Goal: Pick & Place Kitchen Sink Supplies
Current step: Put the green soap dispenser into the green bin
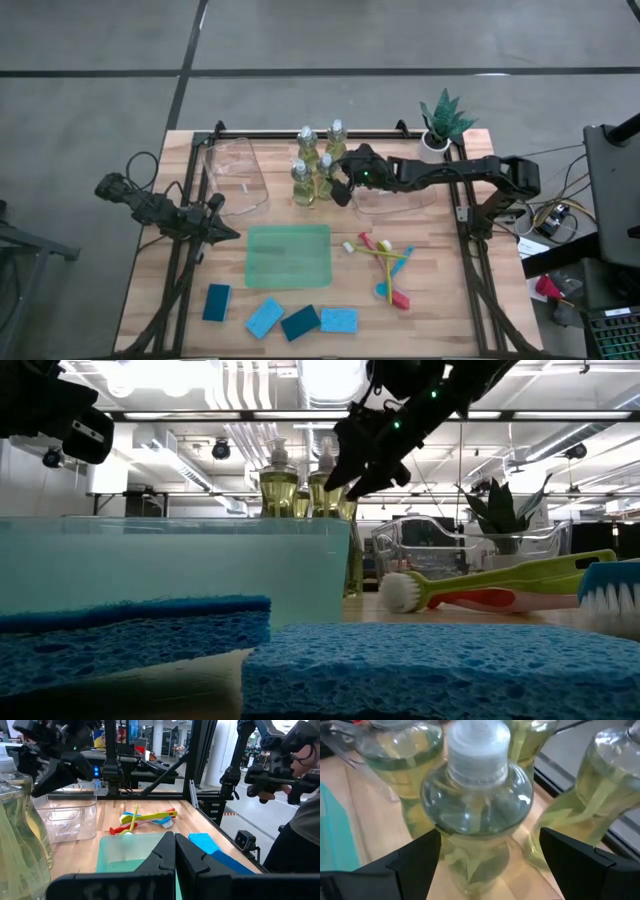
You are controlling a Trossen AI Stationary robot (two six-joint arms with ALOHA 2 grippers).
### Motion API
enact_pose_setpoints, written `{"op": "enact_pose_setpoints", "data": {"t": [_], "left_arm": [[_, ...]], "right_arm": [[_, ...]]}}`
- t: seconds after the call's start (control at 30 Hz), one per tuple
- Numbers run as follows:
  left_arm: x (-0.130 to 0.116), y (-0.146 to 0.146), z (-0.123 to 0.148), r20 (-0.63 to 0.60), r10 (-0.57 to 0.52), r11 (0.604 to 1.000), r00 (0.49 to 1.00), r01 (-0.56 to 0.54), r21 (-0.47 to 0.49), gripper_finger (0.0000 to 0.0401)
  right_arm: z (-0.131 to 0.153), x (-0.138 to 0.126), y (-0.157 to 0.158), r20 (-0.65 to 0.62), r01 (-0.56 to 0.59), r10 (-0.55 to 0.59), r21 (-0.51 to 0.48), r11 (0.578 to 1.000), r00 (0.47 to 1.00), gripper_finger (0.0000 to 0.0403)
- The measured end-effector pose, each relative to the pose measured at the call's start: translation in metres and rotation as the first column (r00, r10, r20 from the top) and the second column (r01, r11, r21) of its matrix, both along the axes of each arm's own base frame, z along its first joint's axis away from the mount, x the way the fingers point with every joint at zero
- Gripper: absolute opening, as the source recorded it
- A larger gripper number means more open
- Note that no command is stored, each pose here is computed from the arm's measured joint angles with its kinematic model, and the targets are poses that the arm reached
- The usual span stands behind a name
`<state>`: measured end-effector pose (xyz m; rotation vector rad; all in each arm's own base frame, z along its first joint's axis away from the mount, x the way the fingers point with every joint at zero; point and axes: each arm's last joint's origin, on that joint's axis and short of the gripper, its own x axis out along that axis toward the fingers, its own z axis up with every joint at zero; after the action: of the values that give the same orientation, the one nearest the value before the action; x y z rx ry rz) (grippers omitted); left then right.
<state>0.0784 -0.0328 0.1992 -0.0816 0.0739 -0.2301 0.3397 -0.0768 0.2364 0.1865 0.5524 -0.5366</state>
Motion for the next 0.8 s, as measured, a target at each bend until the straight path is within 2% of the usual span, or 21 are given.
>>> {"op": "enact_pose_setpoints", "data": {"t": [0.37, 0.5, 0.8], "left_arm": [[0.0, 0.0, 0.0, 0.0, 0.0, 1.0, 1.0, 0.0, 0.0, 0.0], [0.0, 0.0, 0.0, 0.0, 0.0, 1.0, 1.0, 0.0, 0.0, 0.0], [0.0, 0.0, 0.0, -0.003, 0.0, 1.0, 1.0, 0.0, 0.001, 0.0]], "right_arm": [[-0.013, -0.004, -0.004, 0.122, -0.008, 0.015, -0.058, 0.998, 0.992, 0.0345], [-0.019, -0.006, -0.004, 0.158, -0.049, 0.057, -0.056, 0.997, 0.986, 0.0345], [-0.042, -0.001, -0.009, 0.165, -0.097, 0.108, -0.071, 0.993, 0.98, 0.0343]]}}
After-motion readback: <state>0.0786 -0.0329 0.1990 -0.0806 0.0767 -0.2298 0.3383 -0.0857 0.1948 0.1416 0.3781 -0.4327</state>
